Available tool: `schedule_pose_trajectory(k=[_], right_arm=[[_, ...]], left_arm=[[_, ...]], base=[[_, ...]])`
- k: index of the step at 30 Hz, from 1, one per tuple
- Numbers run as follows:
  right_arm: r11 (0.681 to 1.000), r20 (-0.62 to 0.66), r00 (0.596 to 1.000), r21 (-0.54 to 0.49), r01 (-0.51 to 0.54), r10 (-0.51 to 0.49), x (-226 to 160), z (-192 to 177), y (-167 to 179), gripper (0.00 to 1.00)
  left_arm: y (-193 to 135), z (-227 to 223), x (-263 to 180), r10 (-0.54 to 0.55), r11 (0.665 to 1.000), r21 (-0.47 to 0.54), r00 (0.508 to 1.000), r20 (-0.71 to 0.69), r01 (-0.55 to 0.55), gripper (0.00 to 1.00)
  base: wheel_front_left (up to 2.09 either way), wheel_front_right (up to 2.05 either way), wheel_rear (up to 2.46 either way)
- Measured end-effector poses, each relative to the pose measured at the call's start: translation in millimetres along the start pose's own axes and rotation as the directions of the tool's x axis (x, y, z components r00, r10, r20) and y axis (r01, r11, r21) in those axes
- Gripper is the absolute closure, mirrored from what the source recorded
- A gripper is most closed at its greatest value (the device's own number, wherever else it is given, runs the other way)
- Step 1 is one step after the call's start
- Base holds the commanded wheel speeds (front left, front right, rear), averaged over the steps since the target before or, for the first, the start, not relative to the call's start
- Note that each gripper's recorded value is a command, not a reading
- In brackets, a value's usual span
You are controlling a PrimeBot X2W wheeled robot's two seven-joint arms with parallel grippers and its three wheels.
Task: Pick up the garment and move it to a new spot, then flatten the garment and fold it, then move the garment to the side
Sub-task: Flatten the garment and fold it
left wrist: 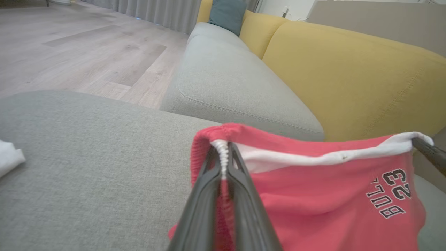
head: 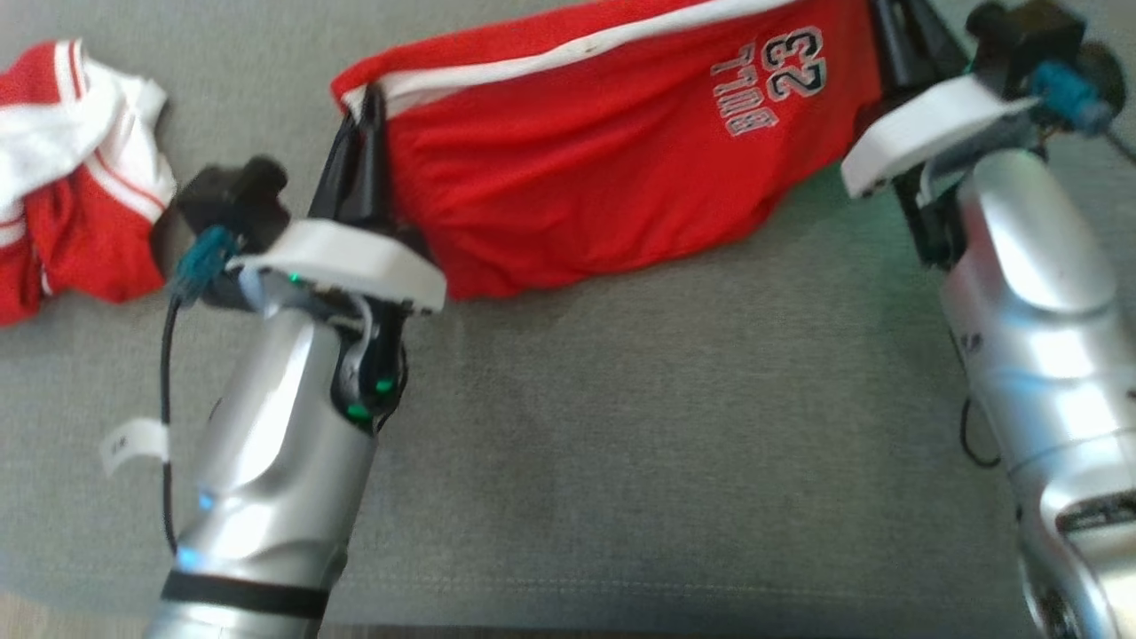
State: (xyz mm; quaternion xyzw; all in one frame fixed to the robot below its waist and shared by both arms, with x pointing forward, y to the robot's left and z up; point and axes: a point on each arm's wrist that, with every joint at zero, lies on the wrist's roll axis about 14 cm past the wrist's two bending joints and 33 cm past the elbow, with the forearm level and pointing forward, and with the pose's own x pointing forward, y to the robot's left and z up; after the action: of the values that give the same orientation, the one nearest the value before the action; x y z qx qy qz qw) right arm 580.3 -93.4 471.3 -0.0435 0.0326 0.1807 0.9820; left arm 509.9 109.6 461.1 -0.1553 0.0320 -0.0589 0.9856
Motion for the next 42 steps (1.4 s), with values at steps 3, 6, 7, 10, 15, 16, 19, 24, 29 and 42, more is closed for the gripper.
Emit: schedule_pose_trajectory(k=[3, 6, 7, 10, 15, 16, 19, 24, 29, 42], right_arm=[[1.0, -0.025, 1.0, 0.002, -0.011, 0.011, 15.6, -11.4, 3.3, 1.0], [1.0, -0.061, 0.998, 0.011, -0.016, 0.016, 24.1, -26.6, 6.2, 1.0], [1.0, -0.075, 0.997, 0.013, -0.014, 0.015, 25.4, -32.0, 6.2, 1.0], [1.0, -0.11, 0.994, 0.014, 0.0, 0.001, 27.2, -44.6, 1.5, 1.0], [0.999, -0.105, 0.994, 0.027, 0.023, -0.02, 32.3, -43.1, -4.2, 0.0], [0.999, -0.1, 0.995, 0.037, 0.03, -0.026, 32.8, -41.6, -4.6, 0.0], [0.998, -0.085, 0.996, 0.05, 0.036, -0.032, 33.8, -36.0, -4.0, 0.0], [0.997, -0.087, 0.996, 0.061, 0.038, -0.032, 27.7, -34.5, -0.5, 0.0], [0.994, -0.254, 0.967, 0.095, 0.052, -0.026, -9.5, -89.4, 9.0, 0.0], [0.986, -0.355, 0.935, 0.161, 0.039, 0.021, -24.1, -106.0, 33.6, 1.0]], left_arm=[[7.7, -7.4, 6.1, 0.024, 1.0, -0.002, 0.999, -0.021, -0.024, 1.0], [19.9, -20.9, 5.6, 0.063, 0.998, -0.004, 0.996, -0.057, -0.063, 1.0], [21.9, -24.9, 5.7, 0.068, 0.998, -0.006, 0.995, -0.068, -0.069, 1.0], [20.8, -31.6, 8.2, 0.064, 0.998, 0.004, 0.994, -0.086, -0.064, 1.0], [20.4, -28.4, 15.5, 0.064, 0.998, 0.011, 0.995, -0.076, -0.063, 0.0], [20.4, -27.6, 15.6, 0.064, 0.998, 0.011, 0.995, -0.074, -0.064, 0.0], [19.6, -23.8, 14.4, 0.063, 0.998, 0.02, 0.996, -0.063, -0.061, 0.0], [21.5, -21.7, -2.1, 0.081, 0.997, 0.024, 0.995, -0.056, -0.08, 0.0], [26.4, -32.0, -30.2, 0.114, 0.993, 0.018, 0.99, -0.087, -0.113, 0.0], [32.9, -31.3, -60.3, 0.15, 0.989, 0.03, 0.984, -0.093, -0.148, 0.0]], base=[[0.0, 0.0, 0.0], [0.0, 0.0, 0.0], [0.0, 0.0, 0.0], [0.0, 0.0, 0.0], [0.0, 0.0, 0.0], [0.0, 0.0, 0.0], [0.0, 0.0, 0.0], [0.0, 0.0, 0.0], [0.0, 0.0, 0.0], [0.0, 0.0, 0.0]])
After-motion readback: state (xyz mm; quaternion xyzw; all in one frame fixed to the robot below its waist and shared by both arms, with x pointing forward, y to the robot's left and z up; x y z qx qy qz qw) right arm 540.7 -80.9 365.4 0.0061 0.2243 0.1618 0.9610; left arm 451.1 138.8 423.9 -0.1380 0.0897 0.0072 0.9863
